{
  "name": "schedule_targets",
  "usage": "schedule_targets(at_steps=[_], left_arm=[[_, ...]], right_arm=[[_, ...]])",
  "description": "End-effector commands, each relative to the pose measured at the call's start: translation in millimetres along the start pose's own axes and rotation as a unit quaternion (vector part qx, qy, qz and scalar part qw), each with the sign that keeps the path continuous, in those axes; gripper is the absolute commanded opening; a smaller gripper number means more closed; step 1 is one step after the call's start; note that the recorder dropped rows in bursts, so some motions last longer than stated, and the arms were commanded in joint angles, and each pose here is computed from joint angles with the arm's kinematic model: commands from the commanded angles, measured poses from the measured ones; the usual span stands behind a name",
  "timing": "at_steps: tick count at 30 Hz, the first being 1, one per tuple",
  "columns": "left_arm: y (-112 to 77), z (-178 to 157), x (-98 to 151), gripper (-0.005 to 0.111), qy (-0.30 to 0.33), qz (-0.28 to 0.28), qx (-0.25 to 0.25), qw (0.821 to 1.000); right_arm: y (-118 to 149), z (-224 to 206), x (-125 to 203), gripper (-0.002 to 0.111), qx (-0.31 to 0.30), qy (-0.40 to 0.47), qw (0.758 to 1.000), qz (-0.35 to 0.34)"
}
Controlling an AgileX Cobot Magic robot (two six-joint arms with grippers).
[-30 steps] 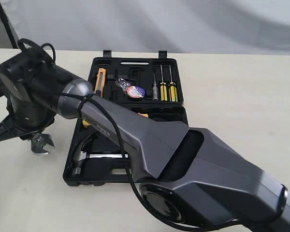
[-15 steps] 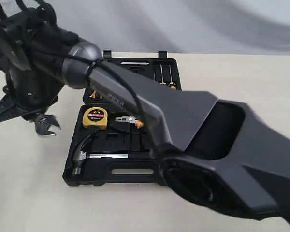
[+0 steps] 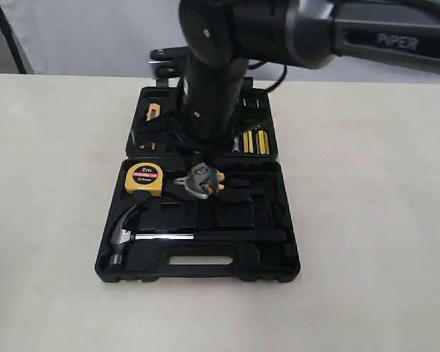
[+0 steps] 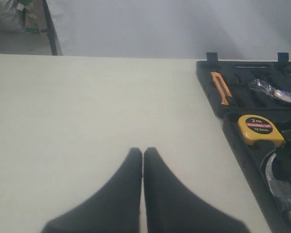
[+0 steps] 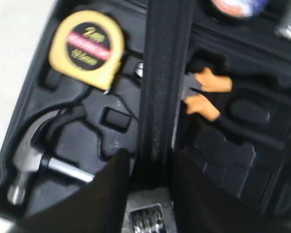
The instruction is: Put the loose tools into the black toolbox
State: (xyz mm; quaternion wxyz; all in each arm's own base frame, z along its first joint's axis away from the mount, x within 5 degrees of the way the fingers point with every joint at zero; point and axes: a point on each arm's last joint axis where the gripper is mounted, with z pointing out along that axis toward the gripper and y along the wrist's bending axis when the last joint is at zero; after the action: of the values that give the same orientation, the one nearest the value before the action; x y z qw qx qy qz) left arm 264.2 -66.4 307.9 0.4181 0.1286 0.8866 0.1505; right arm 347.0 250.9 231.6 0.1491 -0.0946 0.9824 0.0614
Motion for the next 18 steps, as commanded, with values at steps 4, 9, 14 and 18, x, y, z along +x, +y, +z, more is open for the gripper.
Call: schedule_targets(at_steps=[4,9,14,18], left_arm=[[-0.3,-0.8,1.5,0.001,-0.003,-0.011,0.007,1.0],[-0.3,-0.8,1.5,0.001,-0.003,-0.011,0.007,1.0],[-0.3,-0.8,1.5,0.001,-0.003,-0.011,0.007,1.0],[-0.3,-0.8,1.5,0.001,-0.003,-0.011,0.007,1.0]], right_arm=[[-7.6,17.1,26.1,0.0,-0.032,-0.039,0.97,0.239],[1.7,35.9,50.1,0.0,-0.014,-0.023,0.939,0.343],[25.8,44.9,69.4,0.014,-0.04,-0.05,0.908,0.413],[40.1,47.2,68.5,0.045,-0.096,-0.069,0.9,0.419]])
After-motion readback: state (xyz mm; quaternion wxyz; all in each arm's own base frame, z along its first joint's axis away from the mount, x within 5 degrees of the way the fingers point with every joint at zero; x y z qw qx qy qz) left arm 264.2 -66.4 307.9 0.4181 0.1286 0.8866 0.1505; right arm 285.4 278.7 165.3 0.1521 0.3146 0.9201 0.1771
